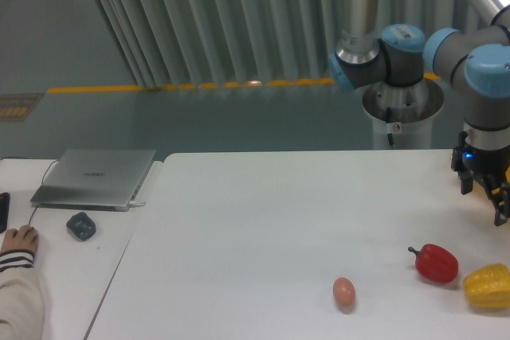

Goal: Place the triangular bread in the basket

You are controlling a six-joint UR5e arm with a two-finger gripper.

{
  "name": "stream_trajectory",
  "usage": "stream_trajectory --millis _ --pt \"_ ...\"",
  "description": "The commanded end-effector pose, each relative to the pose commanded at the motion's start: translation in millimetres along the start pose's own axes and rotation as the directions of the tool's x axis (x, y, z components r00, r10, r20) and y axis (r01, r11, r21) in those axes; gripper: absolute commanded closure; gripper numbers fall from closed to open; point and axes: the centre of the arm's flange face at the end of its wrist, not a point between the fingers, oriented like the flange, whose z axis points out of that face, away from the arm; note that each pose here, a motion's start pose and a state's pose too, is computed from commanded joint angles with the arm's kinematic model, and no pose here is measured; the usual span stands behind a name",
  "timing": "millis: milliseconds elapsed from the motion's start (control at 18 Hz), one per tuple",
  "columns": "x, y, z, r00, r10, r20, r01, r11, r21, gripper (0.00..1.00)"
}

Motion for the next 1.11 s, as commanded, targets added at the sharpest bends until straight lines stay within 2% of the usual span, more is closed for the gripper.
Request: stream_trajectory --millis 167,444,611,889,1111 --pt "-4 27 3 0.999 0.048 -0.016 -0.049 0.995 -0.09 0.0" --pt "-13 70 1 1.0 0.008 -0.012 -0.009 0.996 -0.084 0.0" --pt "-17 96 -2 1.0 -0.012 -0.01 0.012 0.999 -0.051 0.0" --pt "-13 99 -24 0.999 -0.045 0.03 0.044 0.998 0.04 0.0" --pt "-10 116 -20 0.998 -0.066 0.005 0.066 0.995 0.079 0.0"
